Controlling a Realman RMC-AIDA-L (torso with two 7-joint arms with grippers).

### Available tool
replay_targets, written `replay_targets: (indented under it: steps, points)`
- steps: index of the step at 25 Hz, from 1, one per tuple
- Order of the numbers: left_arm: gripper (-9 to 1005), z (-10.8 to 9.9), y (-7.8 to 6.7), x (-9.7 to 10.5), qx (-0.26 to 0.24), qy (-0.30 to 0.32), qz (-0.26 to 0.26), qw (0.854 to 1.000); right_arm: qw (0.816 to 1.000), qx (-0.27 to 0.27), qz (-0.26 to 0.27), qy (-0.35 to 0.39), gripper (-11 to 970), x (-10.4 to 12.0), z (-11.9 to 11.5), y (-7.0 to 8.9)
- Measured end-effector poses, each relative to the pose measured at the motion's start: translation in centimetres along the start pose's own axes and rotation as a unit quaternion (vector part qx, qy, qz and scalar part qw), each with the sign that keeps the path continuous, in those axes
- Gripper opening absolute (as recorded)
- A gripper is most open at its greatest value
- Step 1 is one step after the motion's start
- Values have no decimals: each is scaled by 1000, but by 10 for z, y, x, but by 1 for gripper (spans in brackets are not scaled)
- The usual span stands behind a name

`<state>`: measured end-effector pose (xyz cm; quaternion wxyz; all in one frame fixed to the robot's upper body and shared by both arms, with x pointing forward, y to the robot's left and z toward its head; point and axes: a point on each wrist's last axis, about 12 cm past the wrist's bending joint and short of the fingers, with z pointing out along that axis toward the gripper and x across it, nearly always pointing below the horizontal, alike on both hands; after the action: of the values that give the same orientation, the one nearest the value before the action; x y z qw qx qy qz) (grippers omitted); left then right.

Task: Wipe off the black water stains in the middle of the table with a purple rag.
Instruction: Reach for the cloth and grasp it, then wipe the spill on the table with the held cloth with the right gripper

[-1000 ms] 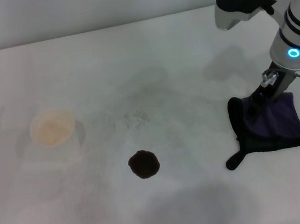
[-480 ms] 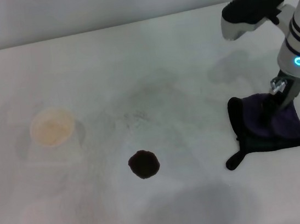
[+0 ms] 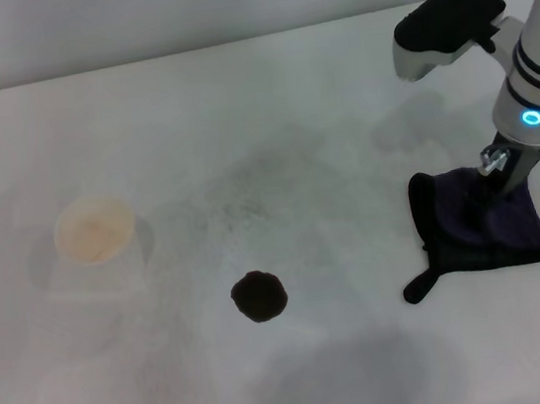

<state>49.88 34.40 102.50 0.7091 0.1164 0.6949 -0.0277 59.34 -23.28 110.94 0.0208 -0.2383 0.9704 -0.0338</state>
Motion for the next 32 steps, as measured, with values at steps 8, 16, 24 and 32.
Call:
replay_targets:
  steps: [8,16,24,32]
  points:
    - [883,-2,-1,1,1,1,-2,1000,999,20,-26,11,593,-3,3,10]
    - [883,-4,-1,2,-1,2,-3,1000,999,19,-27,13,443,-2,5,10]
    - [883,-5,-1,3,-1,3,-4,1000,999,19,-31,13,134,-1,6,10]
    - [882,-2,-2,1,2,1,-3,1000,997,-1,-73,-15,103,-13,0,30]
